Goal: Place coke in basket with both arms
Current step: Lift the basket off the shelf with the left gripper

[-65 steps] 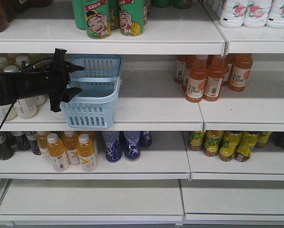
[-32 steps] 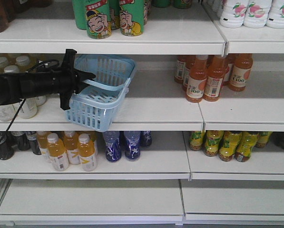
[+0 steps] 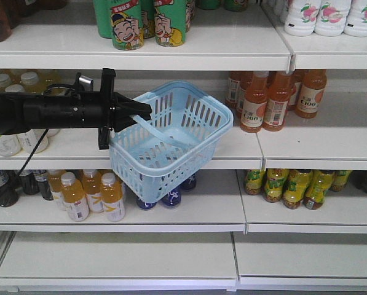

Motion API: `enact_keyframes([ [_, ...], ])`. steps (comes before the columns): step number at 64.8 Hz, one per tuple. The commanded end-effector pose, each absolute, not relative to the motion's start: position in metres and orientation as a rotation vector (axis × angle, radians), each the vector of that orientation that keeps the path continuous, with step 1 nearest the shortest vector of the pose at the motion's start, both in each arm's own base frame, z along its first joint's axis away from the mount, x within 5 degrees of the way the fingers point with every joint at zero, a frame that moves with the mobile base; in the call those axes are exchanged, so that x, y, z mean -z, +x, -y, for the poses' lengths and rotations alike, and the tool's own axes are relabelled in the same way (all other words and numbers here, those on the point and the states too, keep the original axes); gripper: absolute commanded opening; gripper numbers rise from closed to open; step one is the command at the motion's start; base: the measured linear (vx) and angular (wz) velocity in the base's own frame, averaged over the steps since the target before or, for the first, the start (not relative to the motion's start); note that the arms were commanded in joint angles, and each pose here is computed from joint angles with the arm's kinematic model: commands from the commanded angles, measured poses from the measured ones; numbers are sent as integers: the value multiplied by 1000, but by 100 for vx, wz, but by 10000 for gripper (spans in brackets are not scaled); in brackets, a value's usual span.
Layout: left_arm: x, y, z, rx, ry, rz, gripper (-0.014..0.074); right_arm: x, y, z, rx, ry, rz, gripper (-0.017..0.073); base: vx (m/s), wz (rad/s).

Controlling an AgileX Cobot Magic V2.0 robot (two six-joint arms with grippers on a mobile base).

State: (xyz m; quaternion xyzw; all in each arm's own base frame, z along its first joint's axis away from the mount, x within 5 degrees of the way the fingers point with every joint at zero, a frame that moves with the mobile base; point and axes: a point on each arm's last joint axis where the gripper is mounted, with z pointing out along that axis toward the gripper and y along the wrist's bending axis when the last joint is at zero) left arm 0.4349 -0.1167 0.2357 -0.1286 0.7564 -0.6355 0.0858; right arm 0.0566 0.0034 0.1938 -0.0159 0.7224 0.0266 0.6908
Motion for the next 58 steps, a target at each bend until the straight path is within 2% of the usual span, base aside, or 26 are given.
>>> enact_keyframes([
  [1,-301,406,132,1951,-83,-2189,-8,-199,56,-3,-55,-41,-1537,-10,0,0],
  [12,-327,371,166,1818,164,-2305,-8,-199,56,-3,-55,-41,-1537,-10,0,0],
  [20,-330,350,190,1733,266,-2386,-8,-199,56,-3,-55,-41,-1537,-10,0,0],
  [38,-262,303,223,1761,155,-2610,-8,-199,56,-3,-55,-41,-1537,-10,0,0],
  [58,-225,277,224,1898,131,-2523,-8,-199,56,-3,-55,-41,-1537,-10,0,0],
])
